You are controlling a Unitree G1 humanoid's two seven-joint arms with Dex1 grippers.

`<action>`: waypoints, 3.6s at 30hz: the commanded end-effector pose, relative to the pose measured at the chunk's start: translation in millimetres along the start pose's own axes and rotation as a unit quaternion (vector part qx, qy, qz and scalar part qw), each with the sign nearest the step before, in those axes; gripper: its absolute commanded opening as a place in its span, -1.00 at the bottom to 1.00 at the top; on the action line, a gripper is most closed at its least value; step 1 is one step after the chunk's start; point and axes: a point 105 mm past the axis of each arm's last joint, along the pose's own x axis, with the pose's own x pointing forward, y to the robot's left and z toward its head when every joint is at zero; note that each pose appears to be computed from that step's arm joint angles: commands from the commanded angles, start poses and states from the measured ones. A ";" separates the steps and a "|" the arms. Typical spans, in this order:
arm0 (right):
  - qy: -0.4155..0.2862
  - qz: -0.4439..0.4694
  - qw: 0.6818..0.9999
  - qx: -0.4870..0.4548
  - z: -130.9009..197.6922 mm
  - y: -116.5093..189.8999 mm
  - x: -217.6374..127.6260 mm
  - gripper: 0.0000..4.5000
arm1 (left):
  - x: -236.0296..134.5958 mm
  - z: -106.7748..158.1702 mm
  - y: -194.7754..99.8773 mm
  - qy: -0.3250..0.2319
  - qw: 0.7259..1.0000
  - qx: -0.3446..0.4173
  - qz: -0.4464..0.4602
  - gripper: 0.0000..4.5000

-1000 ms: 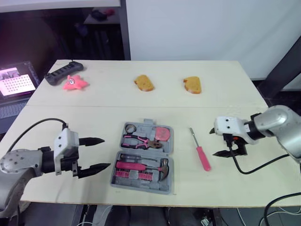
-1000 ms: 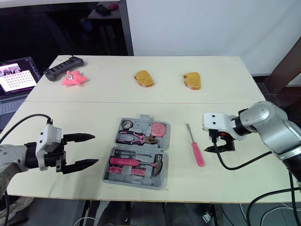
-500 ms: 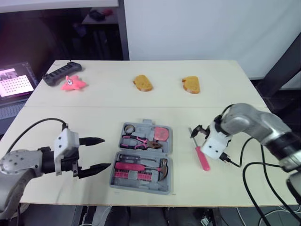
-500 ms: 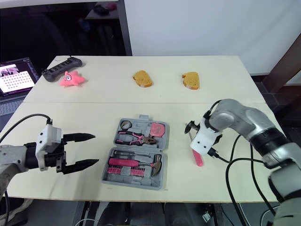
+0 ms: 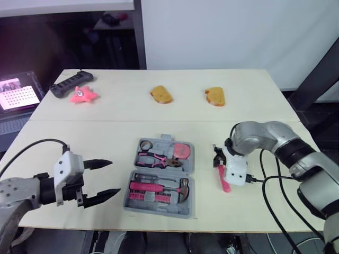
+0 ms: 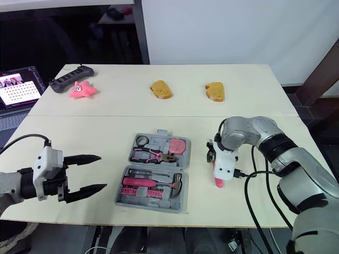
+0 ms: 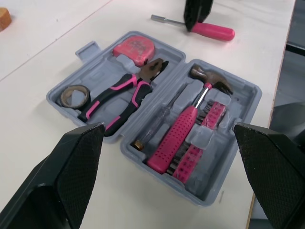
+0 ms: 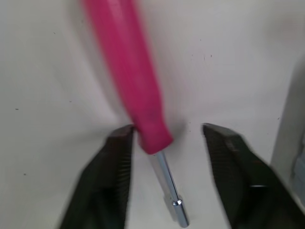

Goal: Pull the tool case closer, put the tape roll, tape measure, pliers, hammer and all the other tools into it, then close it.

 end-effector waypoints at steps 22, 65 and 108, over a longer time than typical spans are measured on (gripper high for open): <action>0.050 -0.035 0.987 0.152 -4.9 12.9 -3.4 0.00 | 16.0 8.2 9.2 -0.019 0.999 0.022 -0.028 1.00; 0.007 -0.051 0.995 0.088 3.3 -54.0 -6.1 0.00 | 10.8 5.1 2.2 -0.008 1.000 0.018 -0.006 1.00; -0.061 -0.150 0.359 0.919 9.0 28.6 -11.7 -0.86 | 18.8 11.5 -3.3 -0.038 0.998 0.033 -0.043 1.00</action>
